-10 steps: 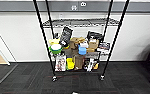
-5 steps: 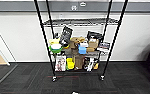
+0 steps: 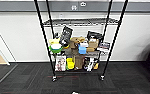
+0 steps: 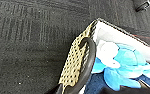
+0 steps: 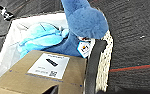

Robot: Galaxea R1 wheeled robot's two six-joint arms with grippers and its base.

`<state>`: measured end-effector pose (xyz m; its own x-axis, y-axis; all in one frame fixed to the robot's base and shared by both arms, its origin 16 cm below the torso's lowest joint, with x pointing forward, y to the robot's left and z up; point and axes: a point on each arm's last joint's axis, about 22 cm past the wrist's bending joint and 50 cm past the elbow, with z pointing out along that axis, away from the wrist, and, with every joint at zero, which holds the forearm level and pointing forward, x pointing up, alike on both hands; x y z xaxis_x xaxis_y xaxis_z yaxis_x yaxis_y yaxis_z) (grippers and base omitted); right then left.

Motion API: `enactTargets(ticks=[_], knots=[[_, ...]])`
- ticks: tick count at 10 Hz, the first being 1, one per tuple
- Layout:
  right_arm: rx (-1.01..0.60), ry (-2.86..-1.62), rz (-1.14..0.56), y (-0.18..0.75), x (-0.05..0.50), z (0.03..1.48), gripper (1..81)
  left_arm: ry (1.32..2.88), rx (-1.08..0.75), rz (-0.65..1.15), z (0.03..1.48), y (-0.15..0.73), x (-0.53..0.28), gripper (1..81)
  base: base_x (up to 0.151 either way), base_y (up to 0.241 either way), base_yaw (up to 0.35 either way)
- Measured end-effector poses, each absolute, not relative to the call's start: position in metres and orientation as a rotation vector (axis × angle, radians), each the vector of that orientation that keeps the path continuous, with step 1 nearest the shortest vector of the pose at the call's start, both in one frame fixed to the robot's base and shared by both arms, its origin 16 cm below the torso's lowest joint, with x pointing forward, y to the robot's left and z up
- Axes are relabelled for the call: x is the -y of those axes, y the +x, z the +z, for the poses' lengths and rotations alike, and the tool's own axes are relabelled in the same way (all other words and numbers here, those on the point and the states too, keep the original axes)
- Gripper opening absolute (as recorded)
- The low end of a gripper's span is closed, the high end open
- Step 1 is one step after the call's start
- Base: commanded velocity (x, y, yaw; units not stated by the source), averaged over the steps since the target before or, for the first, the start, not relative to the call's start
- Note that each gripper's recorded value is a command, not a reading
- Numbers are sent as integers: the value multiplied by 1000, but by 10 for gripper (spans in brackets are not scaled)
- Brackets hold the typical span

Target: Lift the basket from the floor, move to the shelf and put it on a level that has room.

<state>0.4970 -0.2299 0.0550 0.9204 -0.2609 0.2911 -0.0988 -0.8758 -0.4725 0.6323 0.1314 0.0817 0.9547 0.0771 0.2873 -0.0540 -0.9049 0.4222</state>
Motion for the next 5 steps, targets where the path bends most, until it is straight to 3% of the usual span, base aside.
enactTargets(ticks=[5], knots=[[-248, -2606, -509, 502, 225, 38, 811, 2646, 22, 526, 73, 645, -119, 811, 0, 0, 0]])
